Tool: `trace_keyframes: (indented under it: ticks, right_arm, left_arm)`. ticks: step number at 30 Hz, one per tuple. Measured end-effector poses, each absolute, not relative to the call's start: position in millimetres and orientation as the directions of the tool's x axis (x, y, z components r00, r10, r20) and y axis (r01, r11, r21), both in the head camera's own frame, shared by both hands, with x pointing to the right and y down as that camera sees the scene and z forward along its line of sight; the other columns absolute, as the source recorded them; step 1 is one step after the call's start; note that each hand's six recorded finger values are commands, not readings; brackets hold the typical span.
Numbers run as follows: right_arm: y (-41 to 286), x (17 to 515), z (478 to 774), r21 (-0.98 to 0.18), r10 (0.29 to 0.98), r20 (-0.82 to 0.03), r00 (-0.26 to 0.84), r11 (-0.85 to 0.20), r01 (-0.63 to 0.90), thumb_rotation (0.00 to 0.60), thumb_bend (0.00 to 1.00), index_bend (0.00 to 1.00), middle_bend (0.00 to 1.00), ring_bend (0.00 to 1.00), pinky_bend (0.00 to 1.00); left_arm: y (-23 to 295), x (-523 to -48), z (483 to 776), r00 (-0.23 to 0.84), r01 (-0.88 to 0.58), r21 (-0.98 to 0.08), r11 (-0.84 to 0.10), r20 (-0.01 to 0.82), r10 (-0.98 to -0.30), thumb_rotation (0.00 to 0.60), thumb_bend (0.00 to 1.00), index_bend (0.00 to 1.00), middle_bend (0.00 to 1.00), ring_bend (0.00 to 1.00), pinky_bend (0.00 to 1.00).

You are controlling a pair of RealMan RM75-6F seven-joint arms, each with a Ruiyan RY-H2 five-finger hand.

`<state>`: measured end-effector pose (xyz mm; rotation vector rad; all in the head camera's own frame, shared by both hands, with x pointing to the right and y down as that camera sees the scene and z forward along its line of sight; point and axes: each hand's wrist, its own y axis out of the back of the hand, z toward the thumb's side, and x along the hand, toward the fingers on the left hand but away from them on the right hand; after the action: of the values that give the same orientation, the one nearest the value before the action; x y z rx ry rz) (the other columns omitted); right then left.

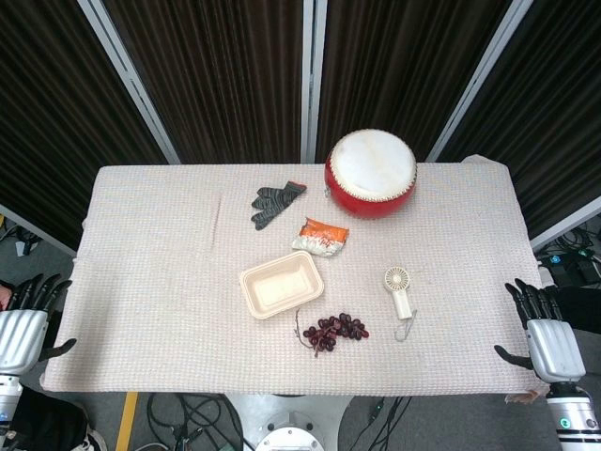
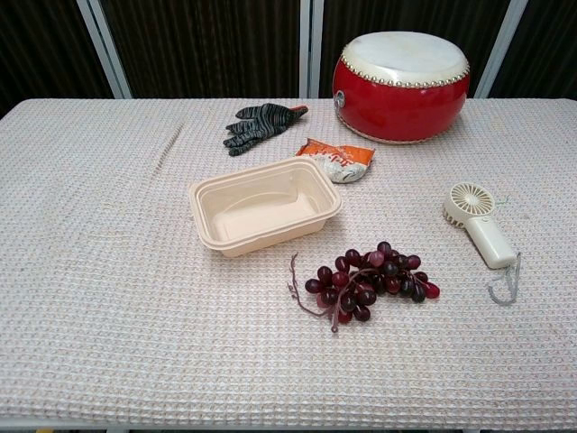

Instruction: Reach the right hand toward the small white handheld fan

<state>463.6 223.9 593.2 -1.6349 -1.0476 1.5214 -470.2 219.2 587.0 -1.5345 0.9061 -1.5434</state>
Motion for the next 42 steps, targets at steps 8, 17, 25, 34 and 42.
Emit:
trace_keyframes:
  ticks: [8,17,25,34,42]
  right_arm:
    - [225,464,596,-0.873,0.879,-0.476,0.003,-0.473,0.119,0.6,0.03,0.0,0.0,0.0,0.0]
    - [221,456,590,-0.879,0.887,-0.461,0.032,-0.462,0.116,0.6,0.03,0.0,0.0,0.0,0.0]
    - [225,451,595,-0.872,0.879,-0.474,0.062,-0.478,0.108,0.6,0.82,0.0,0.0,0.0,0.0]
    - [222,446,590,-0.909,0.916,-0.393,0.081,-0.401,0.113,0.6,1.0,0.0,0.34,0.3,0.37]
    - [221,445,594,-0.902,0.908,-0.41,0.091,-0.418,0.11,0.6,1.0,0.24,0.75,0.69,0.68]
  left_arm:
    - [220,-468,585,0.015,0.033,-0.889,-0.456,0.457,-0.889,0.6,0.0,0.13,0.09,0.0,0.15]
    - [214,-462,581,0.026,0.008,-0.9,-0.435,0.435,-0.9,0.6,0.0,0.13,0.09,0.0,0.17]
    - [213,-460,577,0.019,0.015,-0.904,-0.427,0.428,-0.904,0.6,0.0,0.13,0.09,0.0,0.17]
    - [214,-461,583,0.026,-0.009,-0.899,-0.439,0.438,-0.898,0.6,0.0,0.13,0.09,0.0,0.18]
    - [217,-462,587,0.026,-0.013,-0.894,-0.448,0.447,-0.894,0.6,0.0,0.13,0.09,0.0,0.18]
